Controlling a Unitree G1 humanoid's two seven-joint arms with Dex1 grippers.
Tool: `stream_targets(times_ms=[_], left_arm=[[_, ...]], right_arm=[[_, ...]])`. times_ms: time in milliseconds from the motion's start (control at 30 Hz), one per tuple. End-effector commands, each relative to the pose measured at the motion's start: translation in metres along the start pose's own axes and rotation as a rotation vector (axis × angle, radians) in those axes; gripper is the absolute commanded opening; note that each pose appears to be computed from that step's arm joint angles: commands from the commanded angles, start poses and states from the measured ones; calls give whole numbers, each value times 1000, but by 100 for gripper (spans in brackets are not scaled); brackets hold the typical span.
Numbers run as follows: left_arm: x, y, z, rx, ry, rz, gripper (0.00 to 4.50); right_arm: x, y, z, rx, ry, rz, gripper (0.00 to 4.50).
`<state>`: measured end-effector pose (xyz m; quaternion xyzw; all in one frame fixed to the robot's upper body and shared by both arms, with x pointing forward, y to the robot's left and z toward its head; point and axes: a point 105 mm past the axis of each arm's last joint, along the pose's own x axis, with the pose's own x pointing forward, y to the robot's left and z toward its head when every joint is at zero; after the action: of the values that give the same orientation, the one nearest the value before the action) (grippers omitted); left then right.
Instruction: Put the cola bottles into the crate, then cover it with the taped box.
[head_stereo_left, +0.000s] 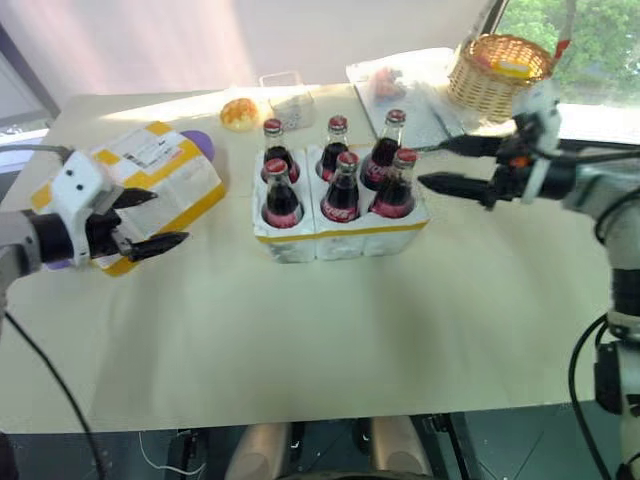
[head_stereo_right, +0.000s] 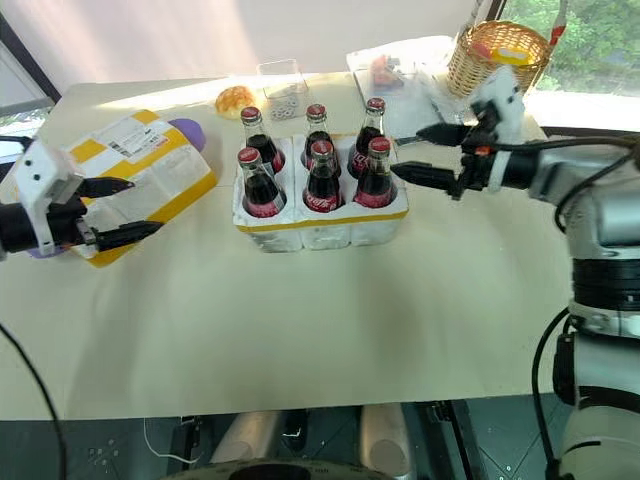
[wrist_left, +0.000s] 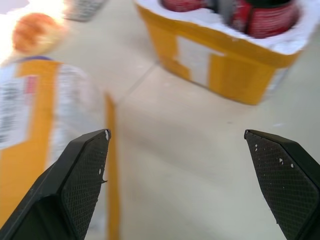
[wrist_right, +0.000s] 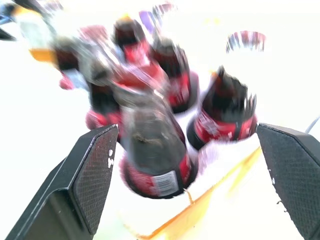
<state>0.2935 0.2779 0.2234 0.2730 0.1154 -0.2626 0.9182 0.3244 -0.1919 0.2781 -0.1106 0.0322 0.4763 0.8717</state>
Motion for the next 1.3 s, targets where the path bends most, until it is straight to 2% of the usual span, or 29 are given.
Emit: stream_targets(times_ms=[33,100,233,500,667,867,1200,1300], left_arm=[[-30,35,-18,146,153,279,450],[-41,44,-38,207,262,392,450],[-52,46,-63,314,388,495,450],[-61,42,-110,437,571,554,450],[-45,43,-129,449,584,543,450],[-20,47,-139,515,557,550,450],[1,56,-154,595,543,593,450],[4,56,-155,593,534,590,363]], right_arm=[[-31,5,19,-41,-22,-14,446],[-43,-2,20,-68,-7,-76,446],[-58,-15,21,-55,-26,-155,446],[-69,-12,12,-53,21,-142,446],[-73,4,14,-77,54,-54,446],[-79,3,24,-82,36,-74,446],[-97,1,15,-82,48,-91,446],[-98,-1,12,-83,49,-98,450]])
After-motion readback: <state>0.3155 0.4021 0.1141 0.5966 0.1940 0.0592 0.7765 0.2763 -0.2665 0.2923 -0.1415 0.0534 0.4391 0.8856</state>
